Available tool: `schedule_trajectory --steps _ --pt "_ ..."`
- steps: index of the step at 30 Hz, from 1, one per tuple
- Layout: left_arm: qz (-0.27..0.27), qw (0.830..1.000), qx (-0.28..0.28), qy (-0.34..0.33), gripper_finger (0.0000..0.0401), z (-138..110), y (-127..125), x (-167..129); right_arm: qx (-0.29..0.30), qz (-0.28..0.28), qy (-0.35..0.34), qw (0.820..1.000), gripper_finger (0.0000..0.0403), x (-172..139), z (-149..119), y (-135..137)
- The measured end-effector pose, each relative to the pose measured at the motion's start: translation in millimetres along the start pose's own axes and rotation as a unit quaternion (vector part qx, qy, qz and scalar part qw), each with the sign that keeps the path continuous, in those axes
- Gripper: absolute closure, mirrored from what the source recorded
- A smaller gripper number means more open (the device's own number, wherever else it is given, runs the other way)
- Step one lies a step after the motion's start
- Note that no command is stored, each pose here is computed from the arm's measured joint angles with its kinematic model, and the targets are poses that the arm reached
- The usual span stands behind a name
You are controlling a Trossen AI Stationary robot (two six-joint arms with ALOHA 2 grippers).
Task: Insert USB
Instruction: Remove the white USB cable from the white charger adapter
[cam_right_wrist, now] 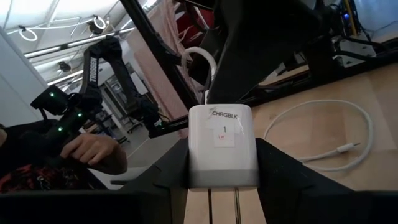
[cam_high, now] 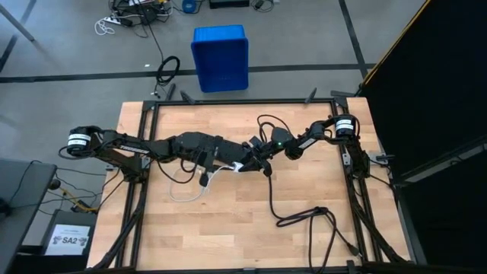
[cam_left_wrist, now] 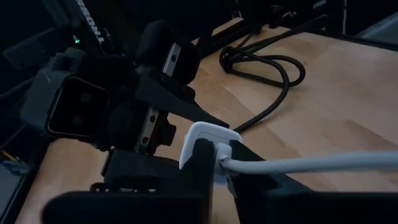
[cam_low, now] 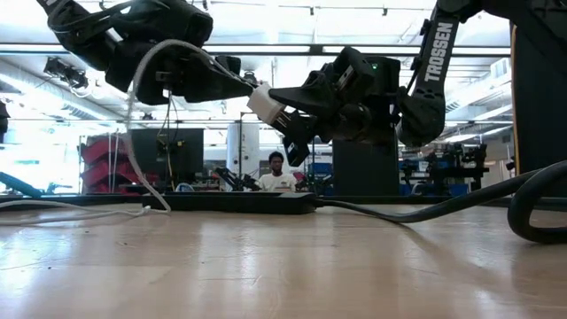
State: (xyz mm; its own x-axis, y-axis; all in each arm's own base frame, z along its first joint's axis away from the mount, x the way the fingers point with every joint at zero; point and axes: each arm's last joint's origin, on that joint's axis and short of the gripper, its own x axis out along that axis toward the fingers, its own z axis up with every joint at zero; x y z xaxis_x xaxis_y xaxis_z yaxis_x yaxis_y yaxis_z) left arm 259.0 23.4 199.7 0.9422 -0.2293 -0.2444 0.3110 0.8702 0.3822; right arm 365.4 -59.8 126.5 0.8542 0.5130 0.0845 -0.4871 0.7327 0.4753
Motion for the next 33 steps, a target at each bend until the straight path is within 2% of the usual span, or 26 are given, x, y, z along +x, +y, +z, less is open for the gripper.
schedule_trajectory --steps 9,15,20,25,30,33 --pt "-0.002 1.000 0.000 -0.001 0.0396 0.2 -0.3 0.1 -0.001 0.002 -0.002 1.000 0.0281 0.2 0.5 0.6" --pt "0.001 1.000 -0.004 -0.004 0.0398 0.7 0.3 0.1 -0.013 0.010 -0.012 1.000 0.0202 4.9 4.0 3.4" --pt "0.002 1.000 0.001 -0.018 0.0399 3.1 1.1 0.1 -0.023 0.028 -0.015 0.999 0.0177 12.6 10.9 5.2" --pt "0.001 1.000 0.000 -0.016 0.0400 2.7 0.9 0.1 -0.018 0.023 0.007 1.000 0.0202 18.4 13.0 0.3" --pt "-0.002 1.000 0.000 -0.012 0.0400 1.8 0.3 0.2 -0.023 0.021 0.030 0.999 0.0281 21.9 12.1 -3.0" --pt "-0.004 1.000 0.000 -0.009 0.0400 1.3 0.0 0.2 -0.022 0.024 0.032 0.999 0.0285 22.1 12.2 -3.1"
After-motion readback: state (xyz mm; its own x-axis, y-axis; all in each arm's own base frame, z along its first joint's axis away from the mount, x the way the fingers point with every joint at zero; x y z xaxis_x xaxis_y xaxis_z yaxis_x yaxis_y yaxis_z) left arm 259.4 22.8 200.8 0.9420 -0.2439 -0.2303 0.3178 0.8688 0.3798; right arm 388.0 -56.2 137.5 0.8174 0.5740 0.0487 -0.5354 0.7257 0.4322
